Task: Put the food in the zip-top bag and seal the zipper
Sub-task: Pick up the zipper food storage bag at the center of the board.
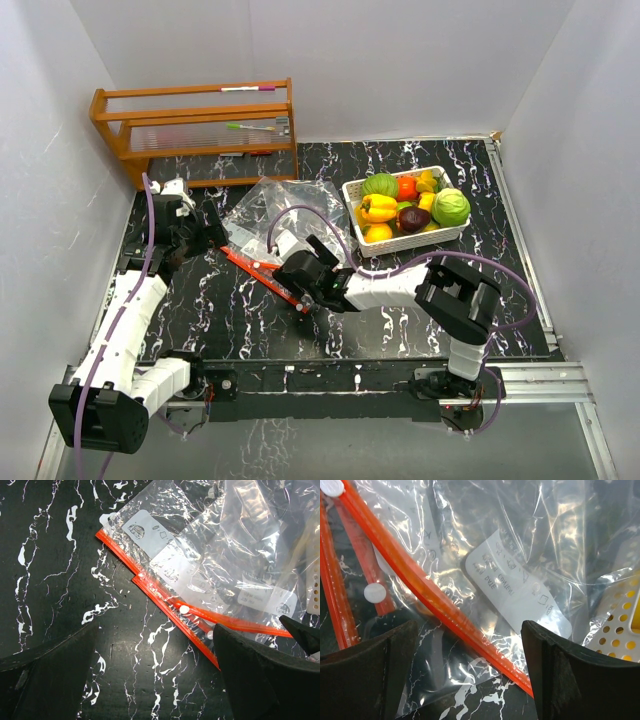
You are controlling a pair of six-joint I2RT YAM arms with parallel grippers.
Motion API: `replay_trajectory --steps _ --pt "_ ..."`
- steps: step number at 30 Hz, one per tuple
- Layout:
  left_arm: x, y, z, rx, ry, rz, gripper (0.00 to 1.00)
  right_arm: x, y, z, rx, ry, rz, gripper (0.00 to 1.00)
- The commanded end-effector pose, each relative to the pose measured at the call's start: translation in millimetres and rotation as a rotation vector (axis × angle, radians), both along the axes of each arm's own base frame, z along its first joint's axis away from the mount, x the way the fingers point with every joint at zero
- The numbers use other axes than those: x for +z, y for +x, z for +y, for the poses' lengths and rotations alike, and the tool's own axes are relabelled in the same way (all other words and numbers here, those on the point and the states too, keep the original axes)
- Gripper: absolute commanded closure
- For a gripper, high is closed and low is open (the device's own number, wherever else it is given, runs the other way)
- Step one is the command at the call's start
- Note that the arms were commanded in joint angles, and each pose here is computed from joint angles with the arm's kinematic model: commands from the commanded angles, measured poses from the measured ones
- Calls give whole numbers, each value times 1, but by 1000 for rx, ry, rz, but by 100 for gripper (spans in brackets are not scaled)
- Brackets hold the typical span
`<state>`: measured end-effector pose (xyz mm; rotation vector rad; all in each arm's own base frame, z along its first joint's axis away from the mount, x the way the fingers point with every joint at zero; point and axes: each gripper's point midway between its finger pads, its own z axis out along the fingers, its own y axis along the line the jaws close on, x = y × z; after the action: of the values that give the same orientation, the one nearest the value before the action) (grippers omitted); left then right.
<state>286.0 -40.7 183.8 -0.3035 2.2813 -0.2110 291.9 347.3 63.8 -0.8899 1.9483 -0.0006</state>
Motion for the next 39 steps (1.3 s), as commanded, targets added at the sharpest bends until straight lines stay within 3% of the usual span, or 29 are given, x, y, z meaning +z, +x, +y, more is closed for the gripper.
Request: replay_trajectory --steps 1,9,30,39 --pt "5 0 1 -1 -5 -26 3 21 6 12 18 79 -51 13" --pt "6 0 1 -3 -4 -25 3 26 24 13 -29 62 -143 16" --pt "4 2 1 -3 2 -23 3 0 30 14 -32 -5 -152 17" --pt "5 2 1 -5 0 -26 3 11 39 -3 -147 -5 -220 46"
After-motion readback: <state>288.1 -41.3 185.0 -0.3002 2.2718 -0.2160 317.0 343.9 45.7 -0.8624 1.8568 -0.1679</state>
